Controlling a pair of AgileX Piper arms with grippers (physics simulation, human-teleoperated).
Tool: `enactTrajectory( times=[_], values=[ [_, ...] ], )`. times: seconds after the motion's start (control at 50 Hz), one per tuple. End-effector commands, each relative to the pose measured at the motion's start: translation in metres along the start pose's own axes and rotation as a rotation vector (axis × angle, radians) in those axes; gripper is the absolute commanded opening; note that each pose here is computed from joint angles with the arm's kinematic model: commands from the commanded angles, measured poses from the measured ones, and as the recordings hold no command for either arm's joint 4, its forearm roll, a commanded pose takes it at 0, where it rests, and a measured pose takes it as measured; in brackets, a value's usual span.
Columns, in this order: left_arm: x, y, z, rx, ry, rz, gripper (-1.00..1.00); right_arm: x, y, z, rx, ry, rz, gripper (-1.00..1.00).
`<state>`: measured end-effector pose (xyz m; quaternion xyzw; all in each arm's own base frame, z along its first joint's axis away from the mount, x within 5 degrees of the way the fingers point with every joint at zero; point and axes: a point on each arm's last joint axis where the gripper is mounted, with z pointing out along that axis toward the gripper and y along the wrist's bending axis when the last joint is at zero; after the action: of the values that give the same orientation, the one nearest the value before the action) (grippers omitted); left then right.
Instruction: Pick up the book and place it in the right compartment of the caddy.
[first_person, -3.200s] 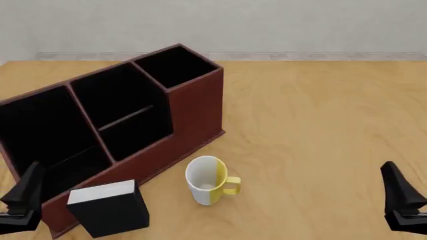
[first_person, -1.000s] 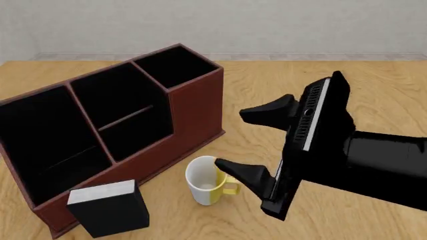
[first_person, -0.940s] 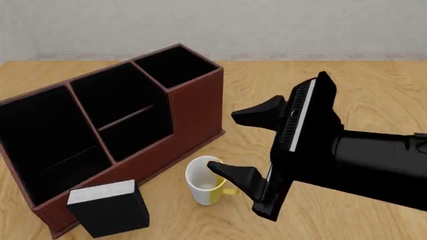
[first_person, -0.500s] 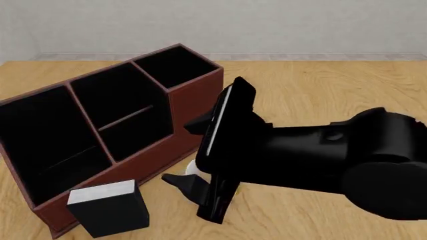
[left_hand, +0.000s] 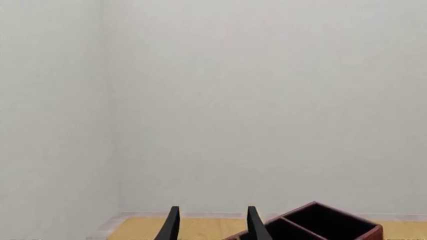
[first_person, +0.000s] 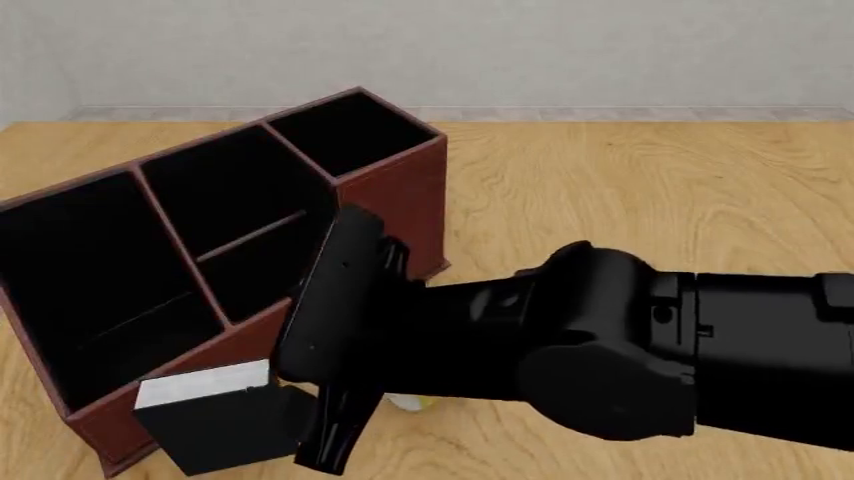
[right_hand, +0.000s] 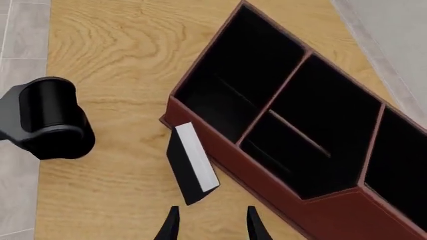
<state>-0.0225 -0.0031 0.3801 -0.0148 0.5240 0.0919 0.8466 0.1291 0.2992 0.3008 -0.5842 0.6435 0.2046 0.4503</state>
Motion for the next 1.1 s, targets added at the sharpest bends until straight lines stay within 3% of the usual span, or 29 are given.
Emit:
enactTrajectory(
  times=[0.02, 0.56, 1.1],
  values=[
    [0.008, -0.001, 0.002, -0.013, 0.012, 0.011, 1.0, 0.003, 0.011, 0.029, -0.03, 0.021, 0.009, 1.0],
    [0.021, -0.002, 0.005, -0.041, 0.035, 0.019, 1.0, 0.012, 0.002, 0.078, -0.023, 0.087, 0.03, 1.0],
    [0.033, -0.003, 0.008, -0.048, 0.041, 0.026, 1.0, 0.028, 0.01, 0.106, -0.033, 0.111, 0.068, 1.0]
  ],
)
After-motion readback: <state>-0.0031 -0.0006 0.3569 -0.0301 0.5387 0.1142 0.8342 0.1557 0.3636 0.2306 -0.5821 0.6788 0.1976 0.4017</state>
